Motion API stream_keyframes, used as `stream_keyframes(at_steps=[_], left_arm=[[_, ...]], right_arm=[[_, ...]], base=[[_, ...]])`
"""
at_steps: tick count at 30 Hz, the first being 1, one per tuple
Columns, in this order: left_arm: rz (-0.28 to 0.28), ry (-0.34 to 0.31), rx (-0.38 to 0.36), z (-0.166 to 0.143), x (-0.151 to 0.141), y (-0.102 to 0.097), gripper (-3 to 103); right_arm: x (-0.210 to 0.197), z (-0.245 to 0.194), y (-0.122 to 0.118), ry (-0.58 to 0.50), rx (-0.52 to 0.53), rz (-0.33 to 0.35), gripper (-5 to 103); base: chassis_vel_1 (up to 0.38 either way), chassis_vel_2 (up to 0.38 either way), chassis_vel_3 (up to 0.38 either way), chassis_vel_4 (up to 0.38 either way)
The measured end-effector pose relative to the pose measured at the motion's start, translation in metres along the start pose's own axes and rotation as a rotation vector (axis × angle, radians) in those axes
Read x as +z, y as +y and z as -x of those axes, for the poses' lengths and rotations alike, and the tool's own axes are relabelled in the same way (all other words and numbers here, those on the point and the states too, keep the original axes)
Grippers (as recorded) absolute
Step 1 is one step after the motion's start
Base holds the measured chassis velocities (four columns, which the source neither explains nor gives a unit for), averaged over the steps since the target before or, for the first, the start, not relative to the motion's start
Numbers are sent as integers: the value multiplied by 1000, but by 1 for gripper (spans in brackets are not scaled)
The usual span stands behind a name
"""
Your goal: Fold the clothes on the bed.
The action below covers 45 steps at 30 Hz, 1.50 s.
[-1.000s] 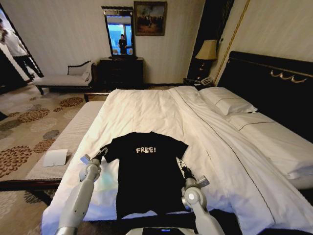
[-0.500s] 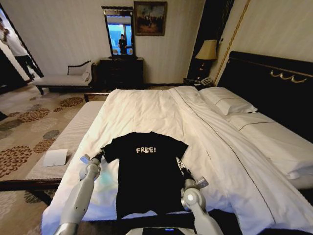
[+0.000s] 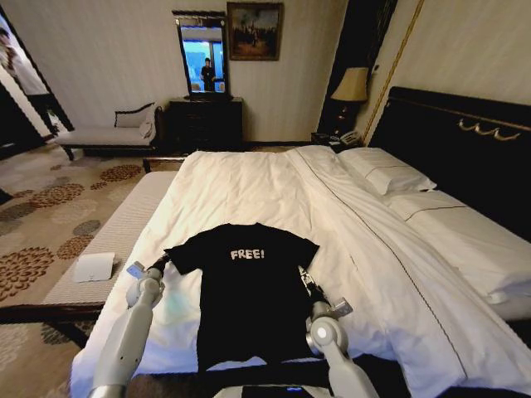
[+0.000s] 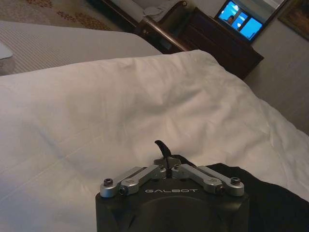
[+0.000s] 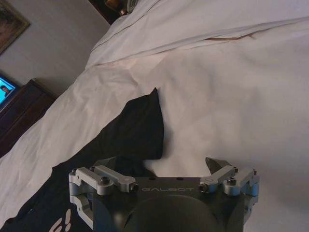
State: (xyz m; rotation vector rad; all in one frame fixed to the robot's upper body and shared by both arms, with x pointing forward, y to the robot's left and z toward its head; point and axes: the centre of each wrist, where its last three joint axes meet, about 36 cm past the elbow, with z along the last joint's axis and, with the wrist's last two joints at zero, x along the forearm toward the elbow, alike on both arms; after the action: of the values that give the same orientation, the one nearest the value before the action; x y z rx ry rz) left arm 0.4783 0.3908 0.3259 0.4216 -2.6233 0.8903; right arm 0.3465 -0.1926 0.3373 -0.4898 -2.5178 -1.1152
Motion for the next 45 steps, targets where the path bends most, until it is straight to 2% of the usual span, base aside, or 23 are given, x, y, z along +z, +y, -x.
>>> stream_keyframes(at_steps=[2, 4, 7, 8, 10, 11, 12, 14, 15, 17, 18, 19, 20, 23, 25, 28, 31, 36, 37, 39, 45], left_arm=[[-6, -13, -5, -4, -2, 1, 10], [-6, -16, -7, -5, -2, 1, 10], [-13, -43, -33, -18, -9, 9, 26], [-13, -43, -33, -18, -9, 9, 26], [-17, -66, -53, -33, -14, 16, 37], [-17, -66, -53, -33, -14, 16, 37], [-17, -70, -55, -37, -14, 17, 43], [-14, -90, -60, -63, -16, 22, 54], [-14, -90, -60, -63, -16, 22, 54], [-9, -98, -54, -100, -10, 26, 64], [-5, -99, -45, -117, -7, 26, 64], [-2, -99, -36, -128, -5, 25, 70], [-2, -99, -36, -128, -5, 25, 70], [-5, -121, 17, -180, 2, 16, 86], [-7, -124, 23, -186, 3, 14, 86], [0, -139, 64, -203, 8, 0, 99], [15, -144, 75, -210, 12, -3, 100], [107, -187, 49, -228, 28, 9, 100], [107, -187, 49, -228, 28, 9, 100], [159, -223, 37, -235, 33, 13, 100], [218, -267, 7, -244, 39, 14, 100]], right_arm=[[-1, 0, 0, -2, -1, 0, 100], [-2, 0, 0, -3, -2, -1, 100], [-7, 1, -2, -9, -1, 0, 100], [-7, 1, -2, -9, -1, 0, 100], [-10, 3, -2, -14, -5, 4, 100], [-10, 3, -2, -14, -5, 4, 100], [-11, 4, -2, -15, -5, 5, 100], [-15, 11, -1, -20, -14, 10, 100], [-15, 11, -1, -20, -14, 10, 100], [-19, 22, -2, -24, -32, 12, 100], [-21, 26, -3, -25, -42, 11, 100], [-22, 29, -5, -25, -49, 10, 100], [-22, 29, -5, -25, -49, 10, 100], [-27, 38, -8, -28, -90, 24, 100], [-28, 37, -8, -29, -95, 29, 100], [-33, 23, -17, -65, -113, 49, 100], [-33, 17, -19, -80, -114, 44, 100], [-31, 3, -16, -93, -128, 24, 100], [-31, 3, -16, -93, -128, 24, 100], [-30, -3, -17, -96, -126, 10, 100], [-24, -13, -25, -107, -116, -19, 100]], base=[[0, 0, 0, 0], [0, 0, 0, 0], [0, 0, 0, 0], [0, 0, 0, 0], [0, 0, 0, 0], [0, 0, 0, 0], [0, 0, 0, 0], [0, 0, 0, 0], [0, 0, 0, 0], [0, 0, 0, 0], [0, 0, 0, 0], [0, 0, 0, 0], [0, 0, 0, 0], [0, 0, 0, 0], [0, 0, 0, 0], [0, 0, 0, 0], [0, 0, 0, 0], [0, 0, 0, 0], [0, 0, 0, 0], [0, 0, 0, 0], [0, 0, 0, 0]])
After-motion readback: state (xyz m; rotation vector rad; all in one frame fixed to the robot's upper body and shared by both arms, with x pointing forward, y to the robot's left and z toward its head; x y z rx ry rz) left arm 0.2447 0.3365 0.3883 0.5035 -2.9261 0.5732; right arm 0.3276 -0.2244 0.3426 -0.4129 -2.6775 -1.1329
